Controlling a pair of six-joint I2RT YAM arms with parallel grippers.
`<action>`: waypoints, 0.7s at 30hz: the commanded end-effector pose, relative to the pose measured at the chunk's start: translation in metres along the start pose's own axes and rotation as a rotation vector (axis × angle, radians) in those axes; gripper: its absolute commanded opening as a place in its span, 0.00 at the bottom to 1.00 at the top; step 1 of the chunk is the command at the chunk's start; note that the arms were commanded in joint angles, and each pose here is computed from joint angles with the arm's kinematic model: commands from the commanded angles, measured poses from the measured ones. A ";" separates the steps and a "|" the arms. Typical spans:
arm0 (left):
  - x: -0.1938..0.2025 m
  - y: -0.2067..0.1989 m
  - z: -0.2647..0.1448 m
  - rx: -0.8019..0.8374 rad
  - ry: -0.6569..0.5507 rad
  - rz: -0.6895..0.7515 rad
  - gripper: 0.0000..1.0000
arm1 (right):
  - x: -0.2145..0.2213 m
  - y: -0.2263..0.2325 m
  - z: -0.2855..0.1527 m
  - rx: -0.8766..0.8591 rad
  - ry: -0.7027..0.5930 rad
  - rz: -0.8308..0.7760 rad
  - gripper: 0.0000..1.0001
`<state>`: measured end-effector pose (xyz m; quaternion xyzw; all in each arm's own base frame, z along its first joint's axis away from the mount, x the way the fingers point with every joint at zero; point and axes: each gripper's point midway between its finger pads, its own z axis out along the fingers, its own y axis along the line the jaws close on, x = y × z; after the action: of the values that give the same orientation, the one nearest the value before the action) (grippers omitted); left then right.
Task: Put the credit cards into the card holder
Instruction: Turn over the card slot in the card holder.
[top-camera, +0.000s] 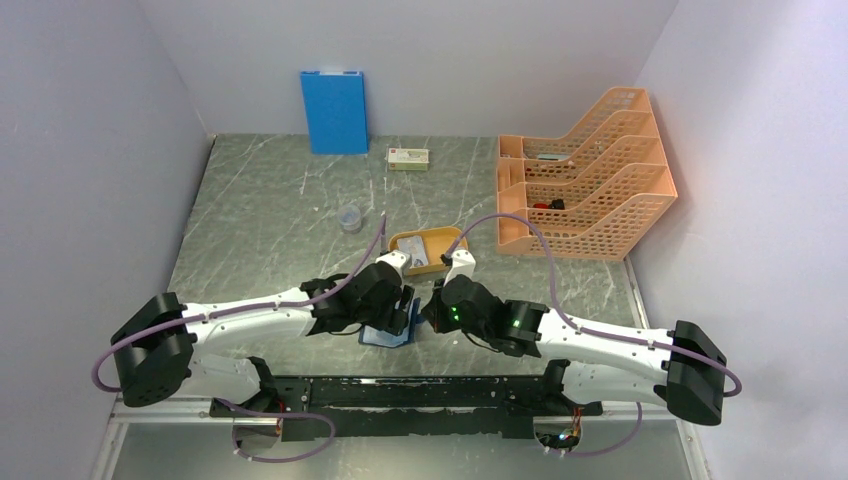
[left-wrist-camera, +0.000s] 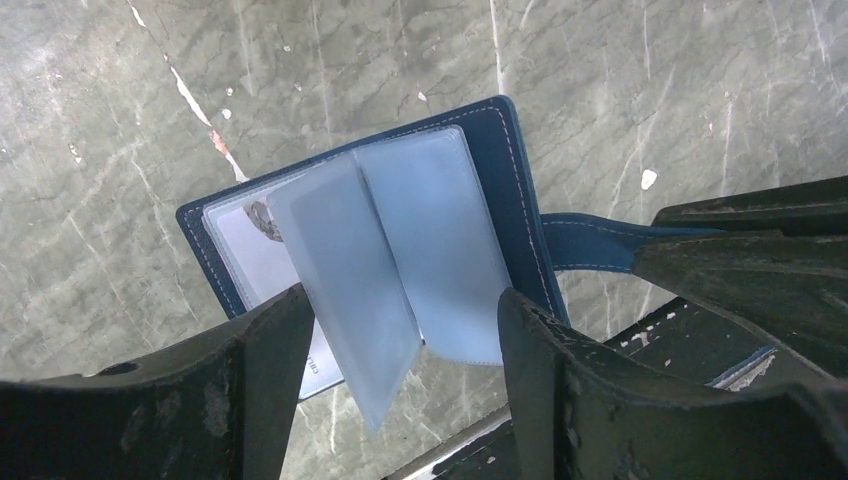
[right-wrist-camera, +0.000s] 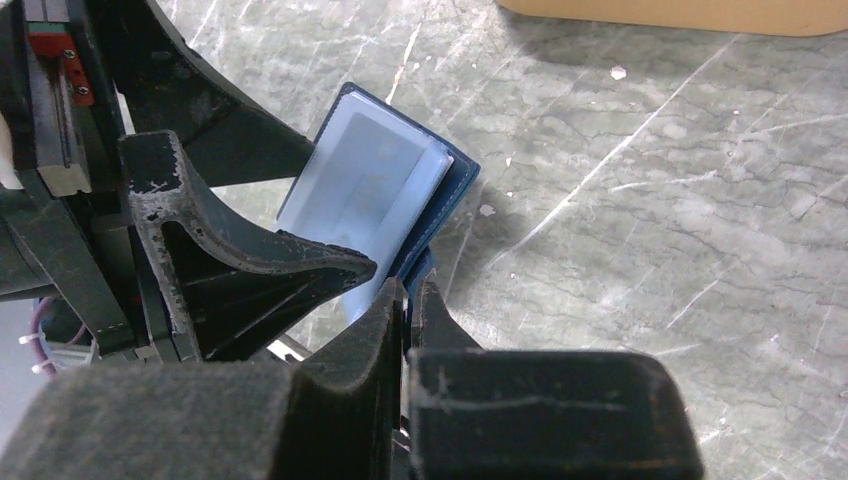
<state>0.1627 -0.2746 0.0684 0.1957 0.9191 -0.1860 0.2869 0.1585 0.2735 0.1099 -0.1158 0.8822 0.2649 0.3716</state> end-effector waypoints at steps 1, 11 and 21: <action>-0.011 -0.014 -0.003 0.055 -0.033 -0.003 0.71 | -0.007 -0.003 -0.003 0.008 -0.024 0.009 0.00; -0.009 -0.020 0.002 0.084 -0.023 -0.011 0.63 | 0.009 -0.025 -0.001 0.076 0.003 0.043 0.00; -0.003 -0.018 0.007 0.073 -0.008 -0.023 0.61 | 0.042 -0.067 0.002 0.231 0.098 0.104 0.01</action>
<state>0.1612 -0.2846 0.0669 0.1953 0.9173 -0.2047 0.2803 0.1571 0.2381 0.0705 -0.0699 0.9127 0.2128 0.3417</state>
